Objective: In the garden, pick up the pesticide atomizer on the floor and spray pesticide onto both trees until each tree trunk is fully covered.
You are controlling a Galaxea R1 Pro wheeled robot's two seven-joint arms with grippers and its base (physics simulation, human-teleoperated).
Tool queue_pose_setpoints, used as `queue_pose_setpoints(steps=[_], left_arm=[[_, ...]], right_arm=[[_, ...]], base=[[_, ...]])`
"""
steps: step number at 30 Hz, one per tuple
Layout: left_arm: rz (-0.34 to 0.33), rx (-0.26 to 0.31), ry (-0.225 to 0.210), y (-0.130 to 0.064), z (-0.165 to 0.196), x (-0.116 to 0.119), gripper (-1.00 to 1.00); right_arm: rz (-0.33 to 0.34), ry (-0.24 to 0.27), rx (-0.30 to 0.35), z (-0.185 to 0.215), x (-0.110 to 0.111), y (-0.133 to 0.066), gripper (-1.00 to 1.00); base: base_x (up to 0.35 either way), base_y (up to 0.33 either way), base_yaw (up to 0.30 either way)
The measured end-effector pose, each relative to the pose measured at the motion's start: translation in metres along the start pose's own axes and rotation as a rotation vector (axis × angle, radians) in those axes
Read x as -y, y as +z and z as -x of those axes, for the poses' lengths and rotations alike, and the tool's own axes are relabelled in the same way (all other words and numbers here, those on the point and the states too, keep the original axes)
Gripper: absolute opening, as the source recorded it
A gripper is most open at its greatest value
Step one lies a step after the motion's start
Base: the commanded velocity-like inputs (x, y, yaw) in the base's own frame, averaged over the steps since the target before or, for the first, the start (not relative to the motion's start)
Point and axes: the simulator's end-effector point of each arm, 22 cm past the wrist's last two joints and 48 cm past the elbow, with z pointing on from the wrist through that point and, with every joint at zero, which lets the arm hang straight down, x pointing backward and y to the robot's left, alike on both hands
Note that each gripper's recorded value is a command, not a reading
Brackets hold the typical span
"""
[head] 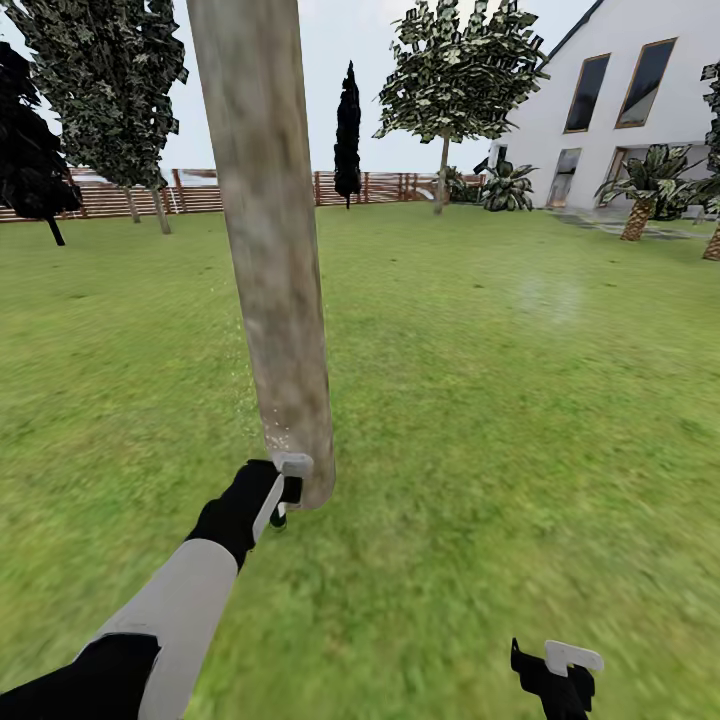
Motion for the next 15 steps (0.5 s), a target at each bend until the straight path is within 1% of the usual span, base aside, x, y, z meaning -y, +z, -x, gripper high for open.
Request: queue_pose_setpoints(steps=[1,2,3,4,5,6,7,9,11,12,13,14,15], left_arm=[[0.009,0.026,-0.002,-0.005,0.012,-0.006,-1.0],[0.021,0.021,-0.002,-0.006,0.012,-0.015,-1.0],[0.048,-0.001,-0.002,-0.006,0.008,-0.035,-1.0],[0.086,-0.011,0.001,-0.005,0.006,-0.061,-1.0],[0.101,-0.013,-0.005,-0.005,0.007,-0.074,-1.0],[0.115,-0.015,-0.008,-0.005,0.006,-0.086,-1.0],[0.114,-0.015,-0.012,-0.005,0.006,-0.088,-1.0],[0.063,-0.011,-0.014,-0.006,0.009,-0.056,-1.0],[-0.006,-0.001,-0.011,-0.012,0.016,-0.008,-1.0],[-0.017,0.015,0.003,-0.017,0.023,0.004,-1.0],[-0.019,0.02,0.031,-0.025,0.031,0.011,-1.0],[-0.005,0.007,0.05,-0.031,0.033,0.008,-1.0],[0.003,0.014,0.051,-0.037,0.039,0.003,-1.0]], right_arm=[[0.0,0.0,0.0,0.0,0.0,0.0,1.0],[0.0,0.0,0.0,0.0,0.0,0.0,1.0],[0.0,-0.001,0.0,0.0,0.0,0.0,1.0],[0.001,-0.001,0.0,0.0,0.0,0.0,1.0],[0.0,-0.001,-0.001,0.0,0.0,0.0,1.0],[0.0,-0.001,-0.001,0.0,0.0,0.0,1.0],[0.0,-0.001,-0.001,0.0,0.0,0.0,1.0],[0.0,-0.001,0.0,0.0,0.0,0.0,1.0],[0.0,-0.001,0.0,0.0,0.0,0.0,1.0],[0.0,-0.001,0.0,0.0,0.0,0.0,1.0],[0.0,-0.001,0.0,0.0,0.0,0.0,1.0],[0.0,-0.001,0.0,0.0,0.0,0.0,1.0],[0.0,-0.001,0.0,0.0,0.0,0.0,1.0]], base=[[0.0,0.0,0.0],[0.0,0.0,0.0],[0.0,0.0,0.0],[0.0,0.0,0.0],[0.0,0.0,0.0],[0.0,0.0,0.0],[0.0,0.0,0.0],[0.0,0.0,0.0],[0.0,0.0,0.0],[0.0,0.0,0.0],[0.0,0.0,0.0],[0.0,0.0,0.0],[0.0,0.0,0.0]])
